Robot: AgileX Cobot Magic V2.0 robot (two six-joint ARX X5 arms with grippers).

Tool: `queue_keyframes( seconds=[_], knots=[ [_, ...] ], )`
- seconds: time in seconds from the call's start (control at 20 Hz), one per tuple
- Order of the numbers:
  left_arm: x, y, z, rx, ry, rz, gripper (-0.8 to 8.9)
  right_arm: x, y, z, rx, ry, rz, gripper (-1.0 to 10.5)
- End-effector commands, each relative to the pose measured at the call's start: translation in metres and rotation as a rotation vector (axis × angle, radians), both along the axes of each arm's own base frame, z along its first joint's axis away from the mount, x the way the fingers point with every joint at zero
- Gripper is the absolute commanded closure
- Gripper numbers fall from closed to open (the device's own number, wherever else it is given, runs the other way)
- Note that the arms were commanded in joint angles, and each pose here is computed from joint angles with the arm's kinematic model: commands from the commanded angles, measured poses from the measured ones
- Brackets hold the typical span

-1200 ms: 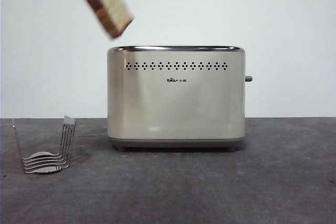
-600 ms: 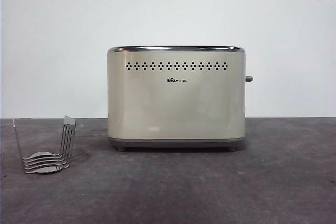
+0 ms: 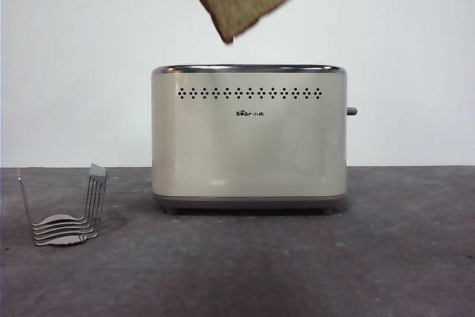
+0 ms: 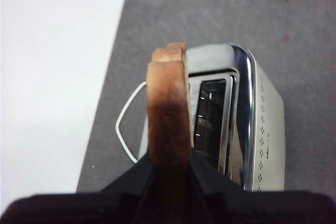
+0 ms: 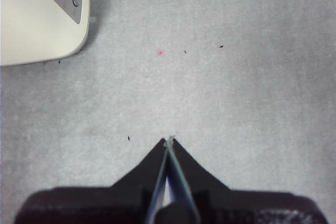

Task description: Pick up a slice of bread from the rack,put the bread on the toaster,press the button

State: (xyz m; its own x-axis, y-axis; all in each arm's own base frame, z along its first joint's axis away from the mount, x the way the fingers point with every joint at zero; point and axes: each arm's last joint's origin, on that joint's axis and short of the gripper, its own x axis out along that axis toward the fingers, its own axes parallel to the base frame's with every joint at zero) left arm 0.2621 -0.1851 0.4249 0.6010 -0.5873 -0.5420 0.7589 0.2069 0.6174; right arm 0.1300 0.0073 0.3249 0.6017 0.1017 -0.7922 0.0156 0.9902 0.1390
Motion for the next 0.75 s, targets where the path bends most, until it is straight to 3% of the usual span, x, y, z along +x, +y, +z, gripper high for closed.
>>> queue_keyframes(
  seconds=[0.05, 0.35, 0.6, 0.75],
  knots=[
    [0.008, -0.007, -0.010, 0.035, 0.004, -0.025, 8.25, 0.000, 0.000, 0.000, 0.002, -0.002, -0.002, 9.5],
    [0.022, -0.016, -0.030, 0.077, 0.064, -0.027, 8.25, 0.000, 0.000, 0.000, 0.002, -0.002, -0.002, 9.5],
    [0.022, -0.014, -0.045, 0.243, 0.100, -0.072, 8.25, 0.000, 0.000, 0.000, 0.001, -0.003, -0.003, 9.5],
    [0.023, -0.015, -0.047, 0.252, 0.106, -0.070, 8.25, 0.000, 0.000, 0.000, -0.004, -0.003, -0.006, 9.5]
  ],
)
